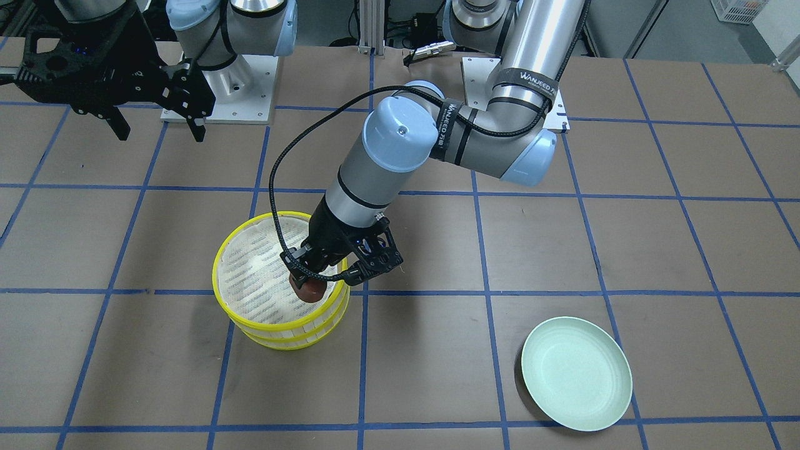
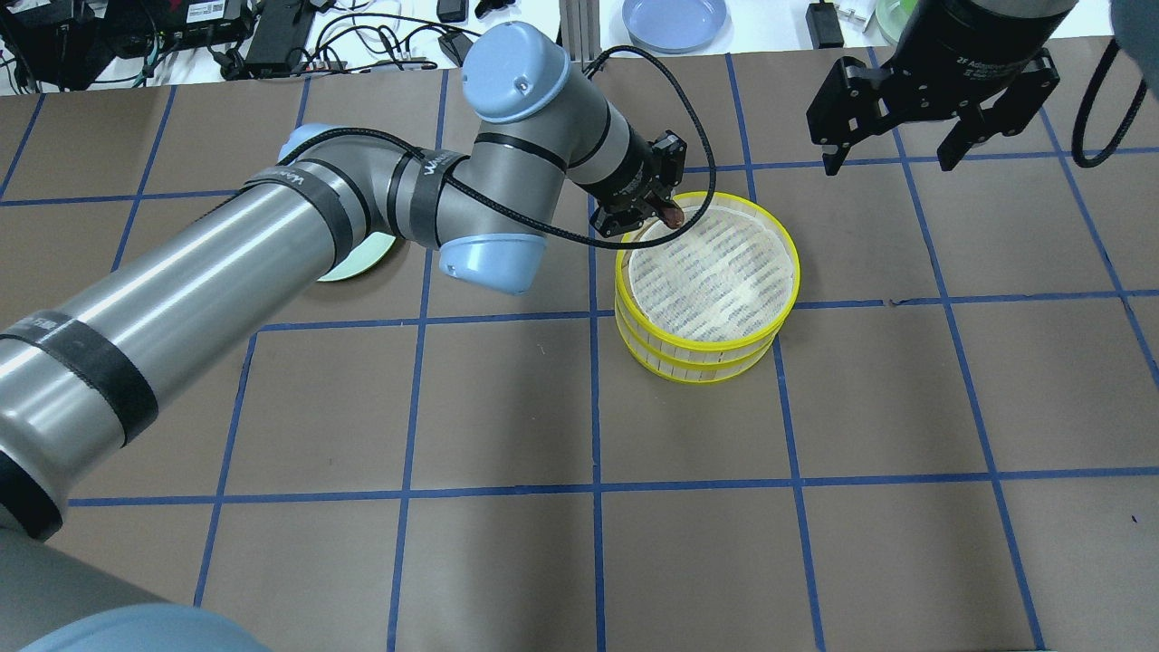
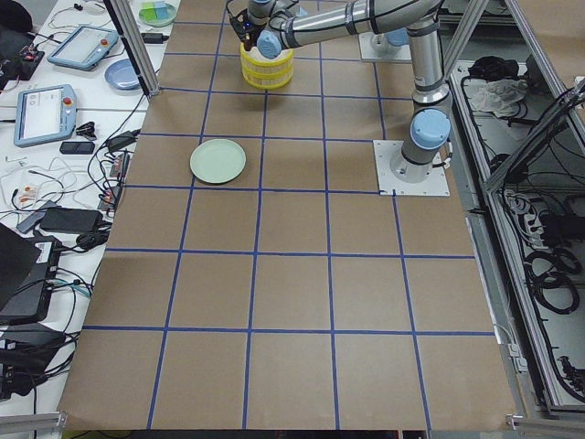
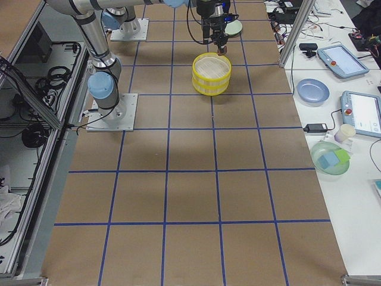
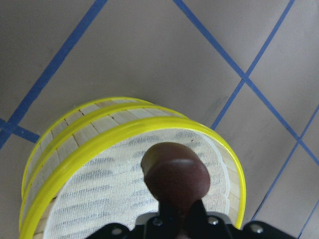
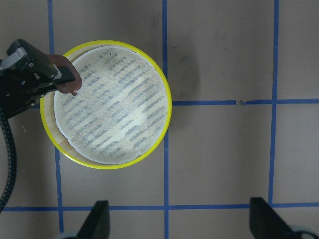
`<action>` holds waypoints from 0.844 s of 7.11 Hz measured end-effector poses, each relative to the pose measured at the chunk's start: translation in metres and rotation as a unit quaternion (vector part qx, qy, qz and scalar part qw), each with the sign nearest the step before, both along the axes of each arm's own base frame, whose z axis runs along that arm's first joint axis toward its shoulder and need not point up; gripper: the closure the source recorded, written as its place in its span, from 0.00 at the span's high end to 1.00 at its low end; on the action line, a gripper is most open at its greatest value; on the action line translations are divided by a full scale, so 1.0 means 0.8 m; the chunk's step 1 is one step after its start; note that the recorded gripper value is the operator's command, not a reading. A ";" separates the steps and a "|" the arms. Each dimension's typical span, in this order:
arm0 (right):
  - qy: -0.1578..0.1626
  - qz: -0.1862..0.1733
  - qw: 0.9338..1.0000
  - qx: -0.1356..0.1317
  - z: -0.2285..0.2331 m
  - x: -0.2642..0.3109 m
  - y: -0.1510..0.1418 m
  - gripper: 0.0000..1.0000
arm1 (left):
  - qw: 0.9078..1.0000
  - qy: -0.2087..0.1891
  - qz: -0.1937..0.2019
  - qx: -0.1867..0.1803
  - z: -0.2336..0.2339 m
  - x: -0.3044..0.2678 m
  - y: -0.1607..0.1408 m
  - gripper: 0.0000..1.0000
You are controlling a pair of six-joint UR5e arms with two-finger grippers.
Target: Stack buns with steamer
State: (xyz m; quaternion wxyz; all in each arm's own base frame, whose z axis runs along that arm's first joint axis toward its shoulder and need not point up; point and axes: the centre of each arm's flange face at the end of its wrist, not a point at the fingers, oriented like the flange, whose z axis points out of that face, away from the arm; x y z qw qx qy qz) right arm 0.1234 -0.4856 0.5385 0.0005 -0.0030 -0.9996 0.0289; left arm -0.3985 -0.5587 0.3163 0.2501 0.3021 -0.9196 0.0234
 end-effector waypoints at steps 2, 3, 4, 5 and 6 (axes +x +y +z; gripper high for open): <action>0.001 0.000 1.000 -0.002 0.002 0.000 0.002 1.00 | 1.000 0.000 -0.001 0.006 -0.004 -0.009 0.006 1.00; 0.001 0.000 1.000 -0.004 0.002 -0.001 0.002 1.00 | 1.000 0.000 -0.003 0.005 -0.003 -0.009 0.007 1.00; 0.001 0.000 1.000 -0.006 0.003 0.000 0.001 1.00 | 1.000 0.000 -0.006 0.004 -0.002 -0.010 0.008 1.00; 0.002 0.000 1.000 -0.007 0.003 0.000 0.001 1.00 | 1.000 -0.001 -0.008 0.004 -0.001 -0.010 0.008 1.00; 0.002 0.000 1.000 -0.008 0.004 -0.001 0.001 1.00 | 1.000 -0.002 -0.009 0.005 -0.001 -0.009 0.009 1.00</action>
